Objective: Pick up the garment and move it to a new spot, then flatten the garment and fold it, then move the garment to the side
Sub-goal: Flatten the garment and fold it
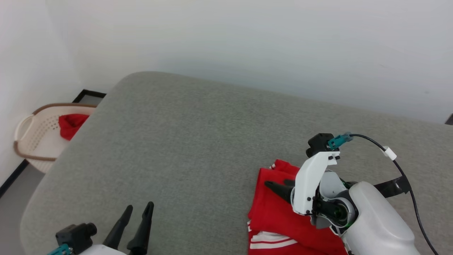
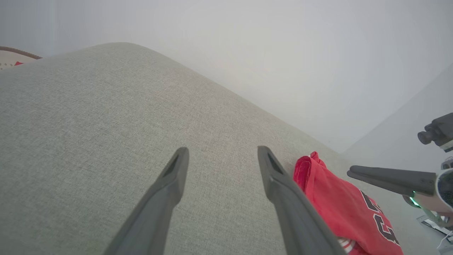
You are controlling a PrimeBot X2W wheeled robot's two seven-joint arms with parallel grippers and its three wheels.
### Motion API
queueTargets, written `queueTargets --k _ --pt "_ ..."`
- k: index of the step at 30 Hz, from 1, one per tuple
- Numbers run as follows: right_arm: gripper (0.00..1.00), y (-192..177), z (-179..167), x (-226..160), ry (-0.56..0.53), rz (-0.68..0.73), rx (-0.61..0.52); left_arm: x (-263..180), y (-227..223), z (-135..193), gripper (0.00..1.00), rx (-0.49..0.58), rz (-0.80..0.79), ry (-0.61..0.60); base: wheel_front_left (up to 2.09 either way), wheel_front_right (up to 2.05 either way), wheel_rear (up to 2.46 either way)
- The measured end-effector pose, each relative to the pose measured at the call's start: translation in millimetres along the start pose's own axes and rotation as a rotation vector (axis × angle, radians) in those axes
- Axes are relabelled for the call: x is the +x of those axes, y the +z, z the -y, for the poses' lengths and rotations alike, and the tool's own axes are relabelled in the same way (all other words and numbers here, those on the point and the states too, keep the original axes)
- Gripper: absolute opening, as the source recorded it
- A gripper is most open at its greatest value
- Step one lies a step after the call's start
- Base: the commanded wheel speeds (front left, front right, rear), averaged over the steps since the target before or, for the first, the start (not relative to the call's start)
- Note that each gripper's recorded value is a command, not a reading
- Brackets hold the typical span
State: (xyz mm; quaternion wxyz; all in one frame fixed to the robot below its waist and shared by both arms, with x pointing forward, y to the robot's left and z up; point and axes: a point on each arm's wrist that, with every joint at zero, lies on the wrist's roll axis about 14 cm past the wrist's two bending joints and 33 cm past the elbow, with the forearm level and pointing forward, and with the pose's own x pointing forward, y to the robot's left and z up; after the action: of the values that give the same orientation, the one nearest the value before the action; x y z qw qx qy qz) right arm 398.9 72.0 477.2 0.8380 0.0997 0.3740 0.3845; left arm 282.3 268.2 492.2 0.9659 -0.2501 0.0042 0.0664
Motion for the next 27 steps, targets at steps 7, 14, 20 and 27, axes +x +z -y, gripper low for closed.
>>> queueTargets --k 7,14,20,27 --pt "1.0 15.0 8.1 -19.0 -0.019 0.089 0.013 12.4 -2.5 11.7 1.0 0.013 -0.014 -0.043 0.0 0.0 0.0" --pt "1.0 38.7 41.1 -63.8 -0.12 0.255 -0.009 28.2 -3.3 30.6 1.0 0.032 -0.02 -0.108 0.0 0.0 0.0" --pt "1.0 47.6 74.7 -118.9 -0.225 0.431 -0.031 40.3 -5.6 45.5 1.0 0.057 -0.03 -0.157 0.0 0.0 0.0" --pt "1.0 45.7 94.2 -181.6 -0.335 0.633 -0.138 49.5 -5.2 56.4 1.0 0.094 -0.026 -0.196 0.0 0.0 0.0"
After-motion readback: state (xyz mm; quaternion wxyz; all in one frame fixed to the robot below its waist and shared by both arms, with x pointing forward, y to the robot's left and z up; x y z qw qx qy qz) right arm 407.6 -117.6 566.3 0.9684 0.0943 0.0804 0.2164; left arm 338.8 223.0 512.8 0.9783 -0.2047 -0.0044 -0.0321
